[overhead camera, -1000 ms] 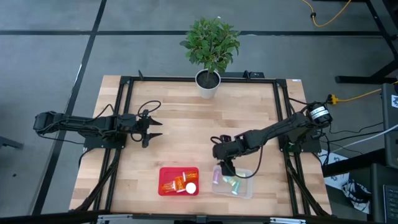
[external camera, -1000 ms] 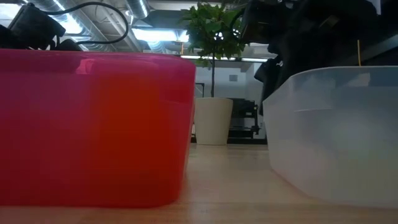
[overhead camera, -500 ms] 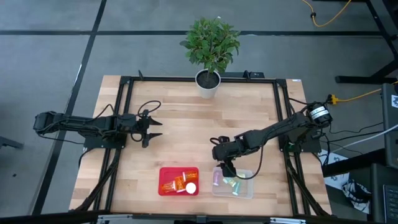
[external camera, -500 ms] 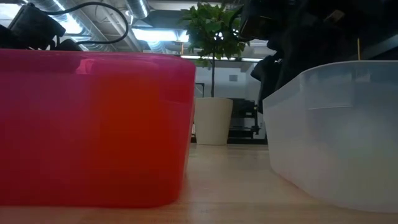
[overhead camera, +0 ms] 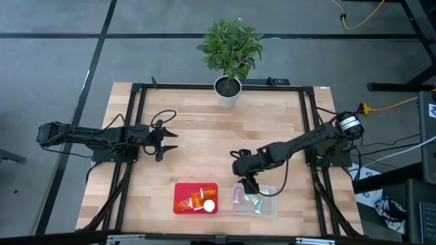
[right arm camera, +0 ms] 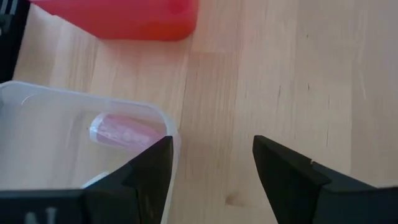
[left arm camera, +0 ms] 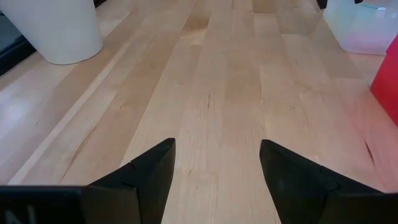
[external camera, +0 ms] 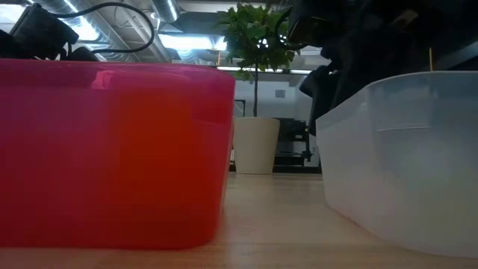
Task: Pick and place medicine bottles into bin by pill shape (circle, oval)
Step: Adjust the transparent bin
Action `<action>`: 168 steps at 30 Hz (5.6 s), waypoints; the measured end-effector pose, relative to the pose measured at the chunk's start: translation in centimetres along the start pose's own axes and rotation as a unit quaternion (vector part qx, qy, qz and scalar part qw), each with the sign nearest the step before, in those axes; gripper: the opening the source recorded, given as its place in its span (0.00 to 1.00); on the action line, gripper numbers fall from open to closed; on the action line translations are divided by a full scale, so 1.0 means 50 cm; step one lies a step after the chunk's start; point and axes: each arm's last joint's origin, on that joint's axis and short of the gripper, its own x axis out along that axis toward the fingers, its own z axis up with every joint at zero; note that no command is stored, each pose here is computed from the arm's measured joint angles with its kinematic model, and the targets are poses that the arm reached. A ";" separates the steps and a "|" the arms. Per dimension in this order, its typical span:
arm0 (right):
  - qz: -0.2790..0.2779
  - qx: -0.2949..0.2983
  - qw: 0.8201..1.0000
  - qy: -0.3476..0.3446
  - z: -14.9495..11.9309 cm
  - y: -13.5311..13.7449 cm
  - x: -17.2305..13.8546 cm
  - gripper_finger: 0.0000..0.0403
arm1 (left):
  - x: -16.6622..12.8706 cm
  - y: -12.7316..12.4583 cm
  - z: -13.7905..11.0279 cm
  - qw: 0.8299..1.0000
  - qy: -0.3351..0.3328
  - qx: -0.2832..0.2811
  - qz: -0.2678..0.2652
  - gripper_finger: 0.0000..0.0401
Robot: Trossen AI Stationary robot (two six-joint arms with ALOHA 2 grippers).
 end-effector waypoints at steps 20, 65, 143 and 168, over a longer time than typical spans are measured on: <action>-0.132 -0.083 0.984 -0.088 0.068 0.001 -0.036 0.56 | 0.000 0.000 0.000 1.000 0.000 0.000 0.000 0.57; -0.038 -0.113 0.983 -0.143 0.108 0.004 -0.240 0.56 | 0.000 0.000 0.000 1.000 0.000 -0.013 0.000 0.57; 0.018 -0.042 0.863 -0.503 -0.400 -0.097 -0.228 0.56 | 0.000 0.000 0.000 1.000 0.000 -0.013 0.000 0.57; 0.080 -0.089 0.806 -0.580 -0.383 -0.083 -0.274 0.56 | 0.000 0.000 0.000 1.000 0.000 -0.013 0.000 0.57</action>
